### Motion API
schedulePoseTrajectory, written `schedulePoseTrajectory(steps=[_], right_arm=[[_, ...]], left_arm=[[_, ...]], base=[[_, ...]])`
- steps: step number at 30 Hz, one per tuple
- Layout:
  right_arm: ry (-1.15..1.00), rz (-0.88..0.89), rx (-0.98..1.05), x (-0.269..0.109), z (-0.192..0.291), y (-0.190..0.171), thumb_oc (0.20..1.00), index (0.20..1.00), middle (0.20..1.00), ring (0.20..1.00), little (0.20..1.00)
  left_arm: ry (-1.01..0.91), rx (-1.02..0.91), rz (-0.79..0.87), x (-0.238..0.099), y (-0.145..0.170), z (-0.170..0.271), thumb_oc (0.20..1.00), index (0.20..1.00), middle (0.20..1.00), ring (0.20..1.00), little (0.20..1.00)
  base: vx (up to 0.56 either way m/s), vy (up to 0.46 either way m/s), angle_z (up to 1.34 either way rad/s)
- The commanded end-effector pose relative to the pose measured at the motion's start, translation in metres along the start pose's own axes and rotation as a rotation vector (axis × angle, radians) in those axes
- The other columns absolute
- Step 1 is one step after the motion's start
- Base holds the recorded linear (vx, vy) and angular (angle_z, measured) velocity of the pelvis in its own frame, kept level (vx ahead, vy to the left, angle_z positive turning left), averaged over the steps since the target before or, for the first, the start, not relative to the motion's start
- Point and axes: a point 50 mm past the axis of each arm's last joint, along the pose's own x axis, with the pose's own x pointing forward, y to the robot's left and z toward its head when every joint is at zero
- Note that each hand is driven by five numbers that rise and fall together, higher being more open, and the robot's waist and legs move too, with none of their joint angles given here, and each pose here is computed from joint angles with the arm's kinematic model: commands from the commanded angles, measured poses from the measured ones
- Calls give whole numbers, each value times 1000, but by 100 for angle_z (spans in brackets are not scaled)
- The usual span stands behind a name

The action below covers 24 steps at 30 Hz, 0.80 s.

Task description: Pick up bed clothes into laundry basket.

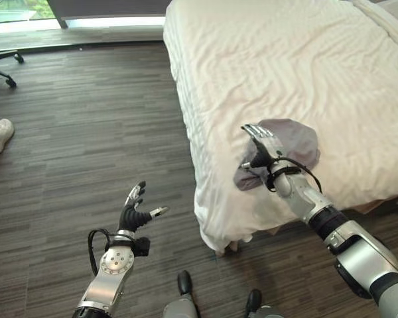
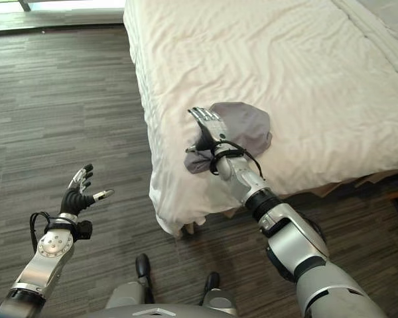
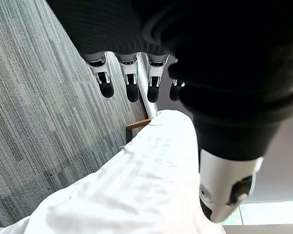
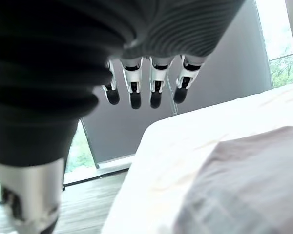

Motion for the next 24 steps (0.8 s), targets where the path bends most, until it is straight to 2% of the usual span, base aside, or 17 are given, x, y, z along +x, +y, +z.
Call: schedulePoseTrajectory(steps=[1,6,10,19,20,21,24], right_arm=[[-2,-146,-158,27,-9,-65,1000,1000,1000,1000,1000],[84,-180,-262,32,-35,-99,1000,1000,1000,1000,1000],[110,-194,-256,32,-40,-105,1000,1000,1000,1000,1000],[124,-134,-175,24,-38,-72,1000,1000,1000,1000,1000],[122,-103,-159,22,-35,-61,501,501,501,501,501],[115,-83,-148,21,-33,-53,200,200,200,200,200],[119,-22,-130,16,-33,-38,200,200,200,200,200]], left_arm=[[-161,4,-26,17,9,32,1000,1000,1000,1000,1000],[-197,20,-30,26,13,42,1000,1000,1000,1000,1000],[-209,25,-41,32,9,47,1000,1000,1000,1000,1000],[-266,-15,-53,43,-4,63,1000,1000,1000,1000,1000],[-265,-20,-53,45,-6,63,1000,1000,1000,1000,1000],[-260,-15,-49,45,-6,62,1000,1000,1000,1000,1000],[-257,-19,-46,44,-6,61,1000,1000,1000,1000,1000]], base=[[0,0,0],[-24,-24,0],[-53,-3,-1],[-33,2,-4],[-15,-15,-11],[-5,-25,-10],[1,-20,-3]])
